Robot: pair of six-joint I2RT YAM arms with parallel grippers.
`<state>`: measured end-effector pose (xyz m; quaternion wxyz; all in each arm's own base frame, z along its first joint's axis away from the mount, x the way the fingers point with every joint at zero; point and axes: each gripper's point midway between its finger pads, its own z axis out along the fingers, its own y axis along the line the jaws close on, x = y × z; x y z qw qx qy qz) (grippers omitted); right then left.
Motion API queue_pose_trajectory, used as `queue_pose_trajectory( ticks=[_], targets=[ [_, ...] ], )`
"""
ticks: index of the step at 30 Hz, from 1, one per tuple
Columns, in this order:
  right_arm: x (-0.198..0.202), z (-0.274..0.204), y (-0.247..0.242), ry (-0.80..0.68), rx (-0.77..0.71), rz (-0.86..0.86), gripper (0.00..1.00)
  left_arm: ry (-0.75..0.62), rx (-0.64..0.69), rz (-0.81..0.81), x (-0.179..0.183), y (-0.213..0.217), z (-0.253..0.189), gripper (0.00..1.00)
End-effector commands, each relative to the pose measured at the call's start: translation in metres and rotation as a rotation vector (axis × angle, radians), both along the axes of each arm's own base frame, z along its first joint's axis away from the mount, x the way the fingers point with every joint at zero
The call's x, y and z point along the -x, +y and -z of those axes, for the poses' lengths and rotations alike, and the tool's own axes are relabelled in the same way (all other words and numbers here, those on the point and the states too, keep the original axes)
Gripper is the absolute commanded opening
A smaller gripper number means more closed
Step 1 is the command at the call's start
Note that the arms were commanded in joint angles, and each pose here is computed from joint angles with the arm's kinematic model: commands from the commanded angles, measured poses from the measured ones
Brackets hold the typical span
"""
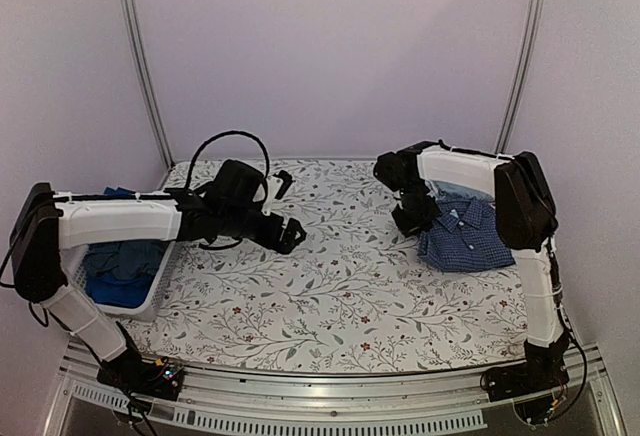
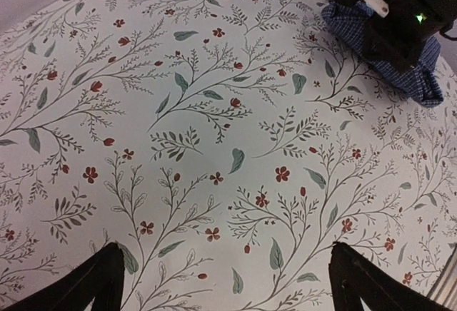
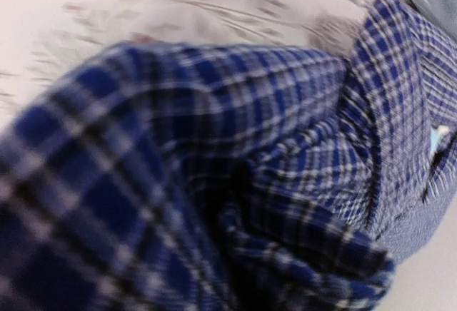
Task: Fold and stack the mixed laundry pile
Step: Turn over the square-folded shirt at the center of the board.
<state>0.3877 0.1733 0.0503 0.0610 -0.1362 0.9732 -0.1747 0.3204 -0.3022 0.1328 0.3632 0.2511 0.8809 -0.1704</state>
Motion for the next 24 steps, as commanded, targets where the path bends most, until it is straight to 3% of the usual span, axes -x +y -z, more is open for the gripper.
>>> queue_pose_trajectory(
  ticks=[1,4,5,9,11,13,14,17,22,24],
  targets=[
    [0.003,-0.011,0.125,-0.003,-0.311,-0.089,0.0,0.05,0.145,-0.09,-0.003,0.019,-0.02,1.0],
    [0.014,-0.001,0.193,0.085,-0.536,-0.119,0.01,0.1,0.226,-0.176,-0.008,0.039,-0.023,1.0],
    [0.018,0.0,0.213,0.116,-0.617,-0.129,0.05,0.117,0.262,-0.191,-0.009,0.045,-0.026,1.0],
    [0.028,-0.037,0.283,0.21,-0.988,-0.17,0.37,0.165,0.358,-0.284,-0.017,0.071,-0.027,1.0],
    [0.028,-0.087,0.309,0.2,-1.184,-0.249,0.54,0.17,0.381,-0.275,-0.02,0.074,-0.031,1.0],
    [0.03,-0.139,0.318,0.168,-1.325,-0.339,0.64,0.168,0.394,-0.243,-0.022,0.069,-0.038,1.0],
    [0.033,-0.172,0.313,0.139,-1.393,-0.388,0.66,0.168,0.409,-0.221,-0.024,0.064,-0.043,1.0],
    [0.024,-0.195,0.263,0.107,-1.481,-0.368,0.65,0.197,0.475,-0.088,-0.019,0.033,-0.055,1.0],
    [-0.011,-0.138,0.133,0.011,-1.369,-0.119,0.53,0.247,0.465,0.126,-0.006,-0.045,-0.049,0.99],
    [-0.015,-0.11,0.101,-0.001,-1.311,-0.084,0.51,0.323,0.429,0.183,-0.001,-0.077,-0.028,0.94]
  ],
)
